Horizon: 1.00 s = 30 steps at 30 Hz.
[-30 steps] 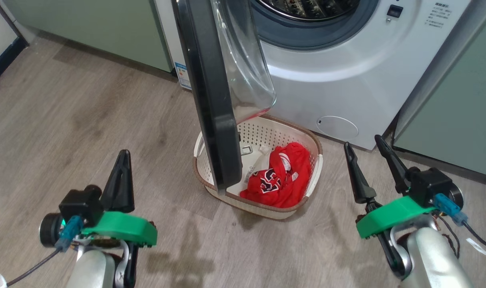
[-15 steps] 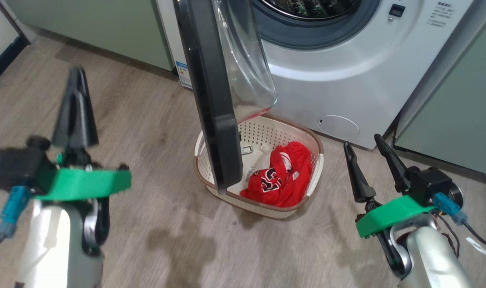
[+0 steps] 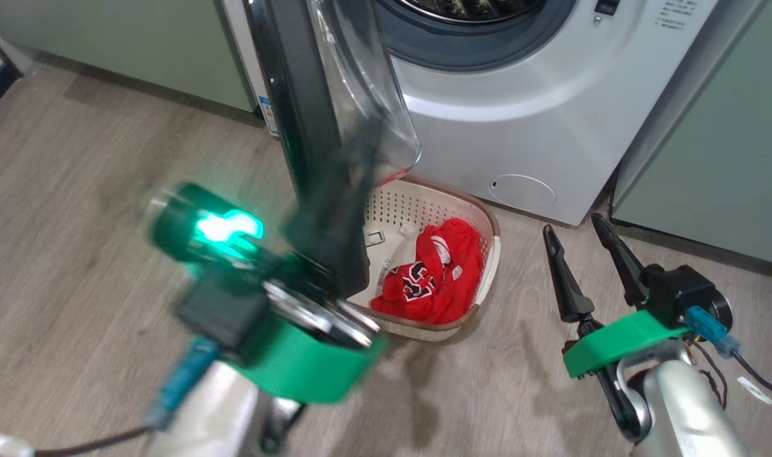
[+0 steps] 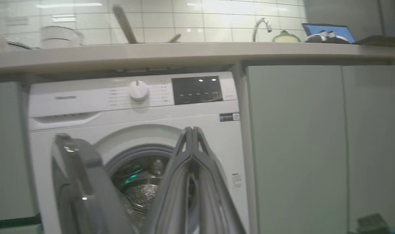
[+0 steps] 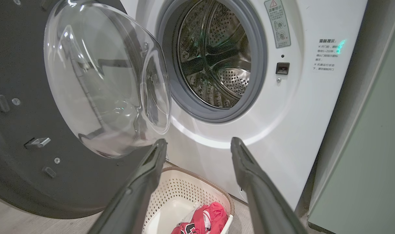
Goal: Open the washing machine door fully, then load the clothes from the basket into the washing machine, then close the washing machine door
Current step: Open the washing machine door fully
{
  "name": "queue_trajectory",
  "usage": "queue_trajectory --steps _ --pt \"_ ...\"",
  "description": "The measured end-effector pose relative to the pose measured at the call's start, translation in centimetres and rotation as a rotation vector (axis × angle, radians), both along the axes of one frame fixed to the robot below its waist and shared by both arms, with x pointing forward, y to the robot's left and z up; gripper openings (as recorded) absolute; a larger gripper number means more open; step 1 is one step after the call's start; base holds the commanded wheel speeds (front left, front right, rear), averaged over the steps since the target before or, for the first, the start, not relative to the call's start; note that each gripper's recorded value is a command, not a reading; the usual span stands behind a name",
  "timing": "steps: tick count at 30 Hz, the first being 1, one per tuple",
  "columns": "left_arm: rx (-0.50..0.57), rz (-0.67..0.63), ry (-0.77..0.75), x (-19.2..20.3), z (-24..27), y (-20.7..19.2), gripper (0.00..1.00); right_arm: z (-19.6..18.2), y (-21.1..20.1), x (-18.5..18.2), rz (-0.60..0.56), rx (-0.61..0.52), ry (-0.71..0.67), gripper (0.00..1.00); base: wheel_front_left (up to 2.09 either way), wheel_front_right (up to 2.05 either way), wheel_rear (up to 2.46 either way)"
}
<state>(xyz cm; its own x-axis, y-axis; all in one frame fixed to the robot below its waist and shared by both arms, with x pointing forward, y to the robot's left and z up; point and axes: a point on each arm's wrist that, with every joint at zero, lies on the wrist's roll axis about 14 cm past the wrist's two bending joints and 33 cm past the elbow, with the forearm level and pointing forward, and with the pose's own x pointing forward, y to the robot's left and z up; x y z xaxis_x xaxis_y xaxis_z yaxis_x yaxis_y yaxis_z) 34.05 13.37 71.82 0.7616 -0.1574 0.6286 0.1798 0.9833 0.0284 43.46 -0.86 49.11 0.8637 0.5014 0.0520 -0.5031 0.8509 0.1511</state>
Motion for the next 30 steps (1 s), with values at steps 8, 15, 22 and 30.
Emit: queue_trajectory --steps 8,15,22,30 --pt "0.003 -0.236 0.308 0.5 -7.4 -7.0 0.0 -0.8 -0.2 -0.1 -0.002 -0.004 0.02 1.0 0.0 0.0 0.0" --pt "0.001 -0.23 0.536 0.5 -13.5 -7.4 0.0 -1.2 -0.2 -0.1 -0.002 -0.006 0.032 1.0 0.0 0.0 0.0" --pt "0.004 -0.183 0.624 0.5 -16.6 -6.2 0.0 -1.3 -0.2 0.1 -0.003 0.002 0.038 1.0 0.0 0.0 0.0" --pt "-0.015 -0.116 0.653 1.1 -17.7 -4.4 0.0 -1.2 -0.1 0.4 -0.002 0.004 0.035 1.0 0.0 0.0 0.0"
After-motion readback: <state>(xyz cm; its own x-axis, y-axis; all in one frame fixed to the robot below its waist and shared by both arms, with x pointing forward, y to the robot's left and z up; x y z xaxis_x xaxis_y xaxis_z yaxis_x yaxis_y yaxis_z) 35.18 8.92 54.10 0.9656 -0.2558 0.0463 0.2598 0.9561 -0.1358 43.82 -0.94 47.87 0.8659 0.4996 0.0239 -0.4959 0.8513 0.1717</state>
